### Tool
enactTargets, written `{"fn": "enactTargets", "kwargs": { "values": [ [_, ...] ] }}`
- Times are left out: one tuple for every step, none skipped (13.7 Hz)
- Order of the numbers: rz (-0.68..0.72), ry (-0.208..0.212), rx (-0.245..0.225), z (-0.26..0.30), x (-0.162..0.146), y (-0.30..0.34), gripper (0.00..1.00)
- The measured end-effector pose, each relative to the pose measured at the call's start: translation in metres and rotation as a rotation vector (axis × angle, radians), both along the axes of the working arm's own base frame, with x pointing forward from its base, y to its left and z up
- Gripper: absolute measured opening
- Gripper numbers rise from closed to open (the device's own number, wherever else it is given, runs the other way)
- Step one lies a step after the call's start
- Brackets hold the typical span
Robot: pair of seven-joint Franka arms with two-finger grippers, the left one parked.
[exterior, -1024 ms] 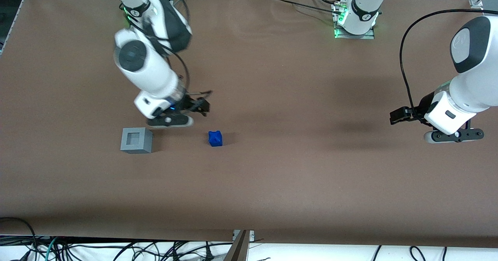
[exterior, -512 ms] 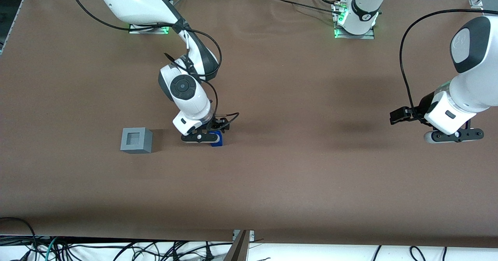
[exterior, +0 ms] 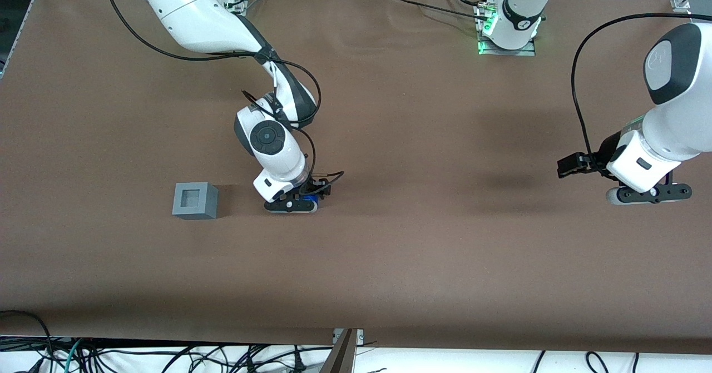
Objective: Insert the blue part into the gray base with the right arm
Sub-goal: 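Close the right gripper on the blue part, then lift the blue part and carry it over the gray base's hole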
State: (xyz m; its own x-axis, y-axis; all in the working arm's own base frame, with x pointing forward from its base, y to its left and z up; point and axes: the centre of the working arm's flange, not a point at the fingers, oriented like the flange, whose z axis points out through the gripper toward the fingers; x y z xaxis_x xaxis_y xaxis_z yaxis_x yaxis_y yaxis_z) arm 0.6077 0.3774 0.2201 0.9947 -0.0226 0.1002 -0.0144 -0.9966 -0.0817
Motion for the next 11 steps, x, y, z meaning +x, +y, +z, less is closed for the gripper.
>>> {"fn": "enactTargets", "kwargs": {
  "values": [
    [0.003, -0.006, -0.002, 0.002, 0.002, -0.001, 0.70],
    [0.005, -0.009, -0.004, 0.005, 0.005, -0.002, 0.59],
    [0.007, -0.004, -0.012, 0.010, 0.009, -0.006, 0.50],
    [0.015, 0.008, -0.027, 0.017, 0.016, -0.011, 0.50],
    [0.026, 0.026, -0.045, 0.028, 0.023, -0.020, 0.50],
    [0.040, 0.044, -0.062, 0.044, 0.032, -0.033, 0.50],
    [0.057, 0.057, -0.075, 0.063, 0.041, -0.050, 0.50],
    [0.077, 0.069, -0.087, 0.082, 0.048, -0.070, 0.50],
    [0.094, 0.082, -0.100, 0.100, 0.053, -0.093, 0.50],
    [0.108, 0.090, -0.111, 0.116, 0.057, -0.119, 0.50],
    [0.123, 0.091, -0.118, 0.128, 0.060, -0.145, 0.50]
  ]
}}
